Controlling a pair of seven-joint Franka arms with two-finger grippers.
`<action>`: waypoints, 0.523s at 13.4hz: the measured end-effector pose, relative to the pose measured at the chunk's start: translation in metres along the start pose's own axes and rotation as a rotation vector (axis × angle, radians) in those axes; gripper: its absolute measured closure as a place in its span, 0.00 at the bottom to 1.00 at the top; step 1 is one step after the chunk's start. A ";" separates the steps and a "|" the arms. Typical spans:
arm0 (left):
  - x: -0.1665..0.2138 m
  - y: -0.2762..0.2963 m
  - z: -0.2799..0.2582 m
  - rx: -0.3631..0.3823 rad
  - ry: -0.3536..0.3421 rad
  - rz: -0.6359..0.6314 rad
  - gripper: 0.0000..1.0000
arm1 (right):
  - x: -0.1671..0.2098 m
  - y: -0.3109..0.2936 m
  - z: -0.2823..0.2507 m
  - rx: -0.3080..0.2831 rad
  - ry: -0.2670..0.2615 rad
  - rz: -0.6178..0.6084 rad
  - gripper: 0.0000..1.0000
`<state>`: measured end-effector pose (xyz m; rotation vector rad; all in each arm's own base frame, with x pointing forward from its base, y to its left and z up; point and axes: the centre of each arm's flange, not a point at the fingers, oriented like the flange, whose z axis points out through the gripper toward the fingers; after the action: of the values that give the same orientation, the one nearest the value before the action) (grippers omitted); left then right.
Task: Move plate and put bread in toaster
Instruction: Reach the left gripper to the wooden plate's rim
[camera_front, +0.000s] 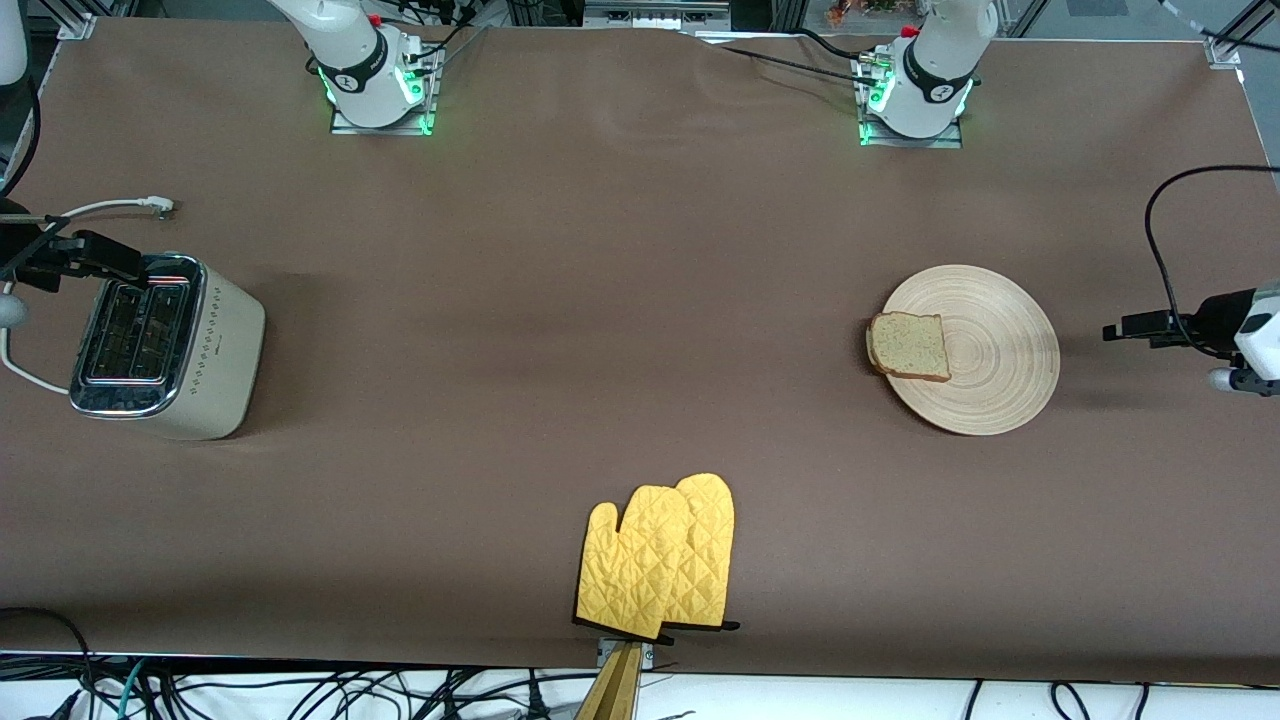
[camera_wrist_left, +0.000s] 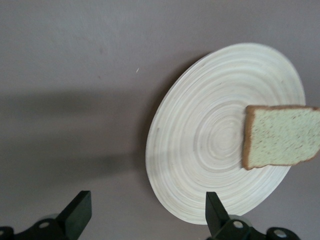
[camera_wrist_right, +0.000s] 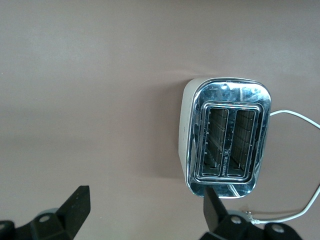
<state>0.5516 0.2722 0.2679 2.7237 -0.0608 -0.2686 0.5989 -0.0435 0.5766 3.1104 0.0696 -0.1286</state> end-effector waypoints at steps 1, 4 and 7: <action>-0.005 -0.023 0.020 -0.052 0.006 0.021 0.00 | 0.000 0.000 0.000 0.000 0.000 0.000 0.00; -0.017 -0.059 0.060 -0.198 0.054 0.051 0.00 | 0.000 0.000 0.000 0.001 0.000 0.000 0.00; -0.017 -0.053 0.086 -0.343 0.052 0.039 0.00 | 0.000 0.000 0.000 0.001 0.000 0.000 0.00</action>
<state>0.5186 0.2888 0.1723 2.3845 -0.0482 -0.1787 0.5990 -0.0435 0.5762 3.1118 0.0691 -0.1294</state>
